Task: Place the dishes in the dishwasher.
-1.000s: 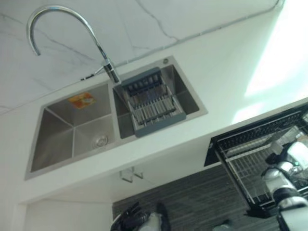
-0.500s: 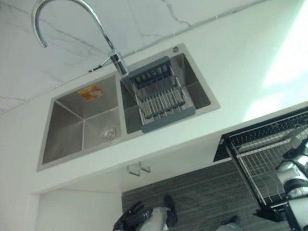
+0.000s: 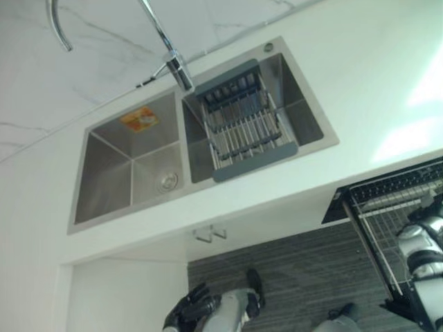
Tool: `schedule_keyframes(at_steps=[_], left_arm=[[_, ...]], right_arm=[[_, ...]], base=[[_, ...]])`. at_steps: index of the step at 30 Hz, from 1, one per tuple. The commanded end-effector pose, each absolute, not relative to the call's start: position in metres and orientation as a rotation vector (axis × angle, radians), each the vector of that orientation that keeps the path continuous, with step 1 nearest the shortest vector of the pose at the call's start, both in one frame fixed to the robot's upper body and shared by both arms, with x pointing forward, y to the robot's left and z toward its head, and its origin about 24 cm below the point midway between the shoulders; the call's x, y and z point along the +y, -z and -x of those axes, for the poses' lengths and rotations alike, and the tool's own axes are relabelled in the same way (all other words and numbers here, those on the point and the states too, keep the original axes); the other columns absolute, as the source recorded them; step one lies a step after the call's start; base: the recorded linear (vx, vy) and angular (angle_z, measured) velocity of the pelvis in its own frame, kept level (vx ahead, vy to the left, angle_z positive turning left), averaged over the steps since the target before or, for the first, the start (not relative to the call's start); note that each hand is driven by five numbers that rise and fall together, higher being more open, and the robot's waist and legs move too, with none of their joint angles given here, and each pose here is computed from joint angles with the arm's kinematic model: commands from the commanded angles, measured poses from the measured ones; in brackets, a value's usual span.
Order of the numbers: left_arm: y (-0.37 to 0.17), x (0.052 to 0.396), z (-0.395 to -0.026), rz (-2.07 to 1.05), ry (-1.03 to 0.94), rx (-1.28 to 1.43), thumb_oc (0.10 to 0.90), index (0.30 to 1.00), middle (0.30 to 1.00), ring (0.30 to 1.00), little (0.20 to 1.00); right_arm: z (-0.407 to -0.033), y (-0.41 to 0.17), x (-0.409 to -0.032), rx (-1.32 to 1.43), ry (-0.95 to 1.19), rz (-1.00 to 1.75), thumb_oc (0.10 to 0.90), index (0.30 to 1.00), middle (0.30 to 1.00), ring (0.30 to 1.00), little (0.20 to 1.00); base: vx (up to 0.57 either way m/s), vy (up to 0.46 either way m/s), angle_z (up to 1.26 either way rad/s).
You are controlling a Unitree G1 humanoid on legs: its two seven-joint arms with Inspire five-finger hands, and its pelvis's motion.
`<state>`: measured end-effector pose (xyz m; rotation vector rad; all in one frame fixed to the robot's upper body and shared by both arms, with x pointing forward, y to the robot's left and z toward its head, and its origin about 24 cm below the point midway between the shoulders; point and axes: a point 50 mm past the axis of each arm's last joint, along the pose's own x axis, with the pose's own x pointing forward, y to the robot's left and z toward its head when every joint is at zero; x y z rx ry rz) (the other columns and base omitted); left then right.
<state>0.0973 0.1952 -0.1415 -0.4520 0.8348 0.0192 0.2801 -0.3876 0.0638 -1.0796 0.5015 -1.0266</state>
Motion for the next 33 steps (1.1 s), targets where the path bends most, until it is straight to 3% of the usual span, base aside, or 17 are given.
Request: schedule_keyframes(at_steps=[1,3,4,33], left_arm=[[0.133,0.2,-0.113,0.449,-0.003,0.737,0.8,0.9,0.9,0.9,0.9],[0.133,0.2,-0.114,0.45,-0.001,0.737,0.8,0.9,0.9,0.9,0.9],[0.133,0.201,-0.113,0.451,0.0,0.735,0.8,0.9,0.9,0.9,0.9],[0.129,0.205,-0.124,0.439,-0.018,0.709,0.8,0.9,0.9,0.9,0.9]], right_arm=[[-0.303,-0.112,-0.388,0.305,1.141,1.071,0.4,0.3,0.3,0.3,0.3],[-0.305,-0.112,-0.386,0.295,1.128,1.063,0.4,0.3,0.3,0.3,0.3],[-0.307,-0.111,-0.383,0.291,1.113,1.045,0.8,0.9,0.9,0.9,0.9],[-0.331,-0.101,-0.354,0.283,0.88,0.718,0.8,0.9,0.9,0.9,0.9]], base=[[0.0,-0.002,0.04],[0.01,-0.002,0.04],[0.01,-0.001,0.05],[0.0,0.0,0.0]])
